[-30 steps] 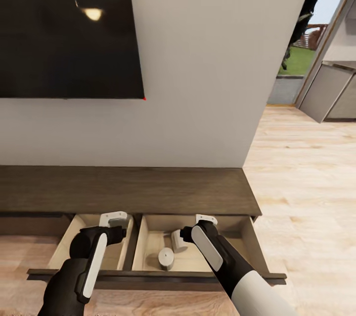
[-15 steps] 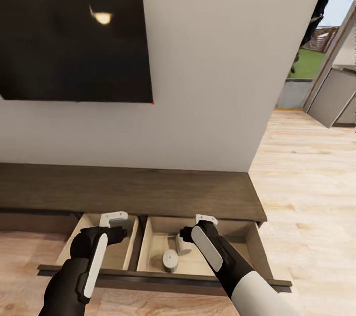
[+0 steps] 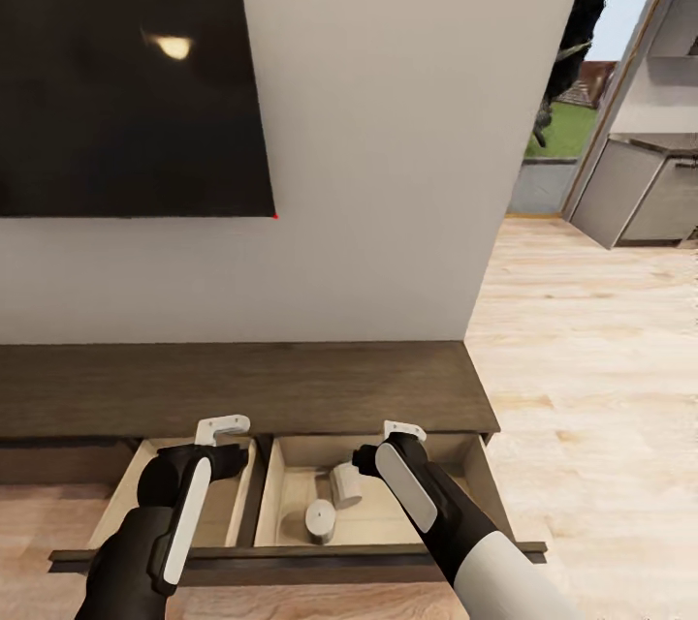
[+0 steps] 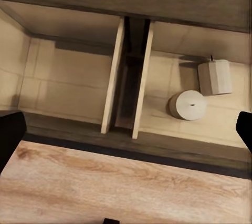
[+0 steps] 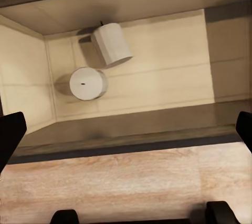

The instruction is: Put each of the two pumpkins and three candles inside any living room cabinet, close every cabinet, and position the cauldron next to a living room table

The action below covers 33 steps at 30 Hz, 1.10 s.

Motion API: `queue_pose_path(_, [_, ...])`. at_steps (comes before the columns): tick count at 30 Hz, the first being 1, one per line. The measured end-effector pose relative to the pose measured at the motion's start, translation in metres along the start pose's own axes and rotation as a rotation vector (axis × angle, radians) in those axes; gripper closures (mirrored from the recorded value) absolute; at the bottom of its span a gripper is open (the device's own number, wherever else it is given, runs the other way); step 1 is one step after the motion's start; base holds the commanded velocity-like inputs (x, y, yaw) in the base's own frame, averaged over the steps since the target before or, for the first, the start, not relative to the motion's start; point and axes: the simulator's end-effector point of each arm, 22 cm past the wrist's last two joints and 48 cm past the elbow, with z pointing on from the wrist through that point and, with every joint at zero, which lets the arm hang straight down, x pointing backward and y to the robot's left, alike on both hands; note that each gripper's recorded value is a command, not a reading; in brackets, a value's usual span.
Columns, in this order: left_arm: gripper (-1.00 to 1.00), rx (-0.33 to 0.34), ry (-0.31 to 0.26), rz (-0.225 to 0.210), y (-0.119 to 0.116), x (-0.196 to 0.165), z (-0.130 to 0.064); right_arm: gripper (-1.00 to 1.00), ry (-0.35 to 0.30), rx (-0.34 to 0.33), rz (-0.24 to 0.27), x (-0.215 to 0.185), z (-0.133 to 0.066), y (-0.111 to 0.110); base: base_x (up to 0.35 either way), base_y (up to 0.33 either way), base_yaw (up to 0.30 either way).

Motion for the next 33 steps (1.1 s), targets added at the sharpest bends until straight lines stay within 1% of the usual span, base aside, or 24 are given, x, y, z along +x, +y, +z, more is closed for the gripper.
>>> queue_pose_path(7, [-1.00, 0.006, -0.011, 0.001, -0.003, -0.005, -0.007, -1.00, -0.011, -0.001, -0.002, -0.005, -0.007, 0.001, 0.000, 0.000, -0.068])
queue_pose_path(33, [-1.00, 0.014, -0.053, -0.002, -0.004, -0.019, -0.024, -1.00, -0.055, -0.007, -0.008, -0.019, -0.025, 0.005, 0.000, 0.000, -0.002])
